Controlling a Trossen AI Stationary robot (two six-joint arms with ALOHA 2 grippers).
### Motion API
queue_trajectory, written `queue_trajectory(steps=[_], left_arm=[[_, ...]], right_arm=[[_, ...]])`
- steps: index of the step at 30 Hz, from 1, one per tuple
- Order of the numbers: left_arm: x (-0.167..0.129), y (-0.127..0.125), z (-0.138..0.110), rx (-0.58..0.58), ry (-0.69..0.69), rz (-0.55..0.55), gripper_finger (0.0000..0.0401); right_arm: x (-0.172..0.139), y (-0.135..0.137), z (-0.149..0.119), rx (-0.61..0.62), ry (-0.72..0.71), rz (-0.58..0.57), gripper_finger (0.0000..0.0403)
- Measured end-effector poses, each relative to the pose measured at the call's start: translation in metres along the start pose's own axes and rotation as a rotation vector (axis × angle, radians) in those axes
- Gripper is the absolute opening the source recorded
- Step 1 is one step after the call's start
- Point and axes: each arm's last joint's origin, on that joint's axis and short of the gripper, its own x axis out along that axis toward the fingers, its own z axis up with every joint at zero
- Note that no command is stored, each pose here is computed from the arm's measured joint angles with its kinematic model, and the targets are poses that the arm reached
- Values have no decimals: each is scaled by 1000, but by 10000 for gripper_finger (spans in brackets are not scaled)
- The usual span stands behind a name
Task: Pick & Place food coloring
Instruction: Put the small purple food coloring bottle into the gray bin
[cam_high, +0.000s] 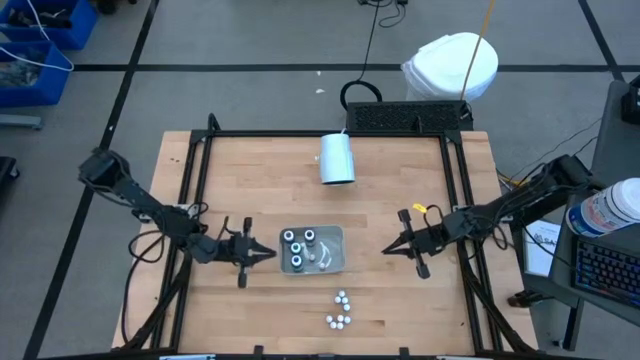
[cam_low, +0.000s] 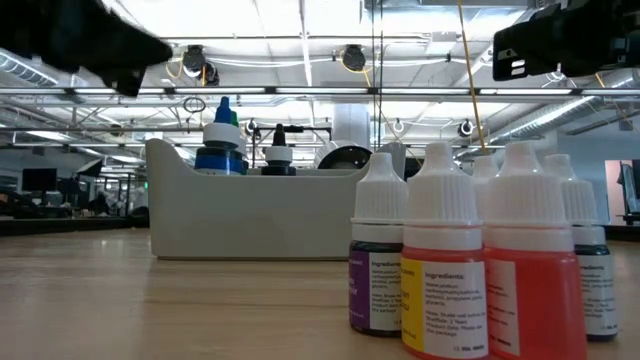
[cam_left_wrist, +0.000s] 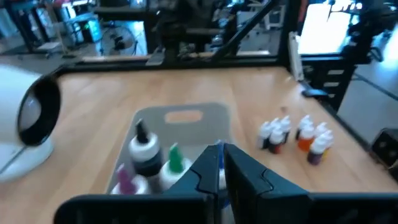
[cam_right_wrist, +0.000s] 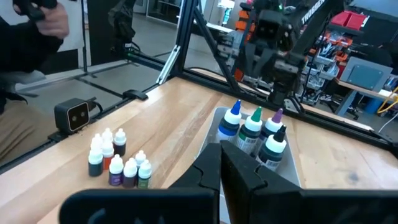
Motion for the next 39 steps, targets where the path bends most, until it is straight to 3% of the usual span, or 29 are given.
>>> queue_trajectory(steps=[7, 16, 23, 28, 33, 39], left_arm=[[32, -41, 22, 175, 69, -21, 8], [116, -103, 44, 325, 321, -102, 8], [165, -124, 69, 271, 499, -243, 10], [183, -125, 71, 241, 616, -239, 34], [198, -118, 72, 185, 689, -219, 68], [210, -121, 68, 132, 724, -323, 128]], right_arm=[[2, 0, -1, 16, -2, -1, 0], [2, 1, -1, 45, -3, 2, 0], [2, 0, 0, 42, -11, 1, 0], [2, 0, 0, 14, -14, 0, 0], [2, 0, 1, -5, -19, -1, 0], [2, 0, 0, -47, -12, 1, 0]])
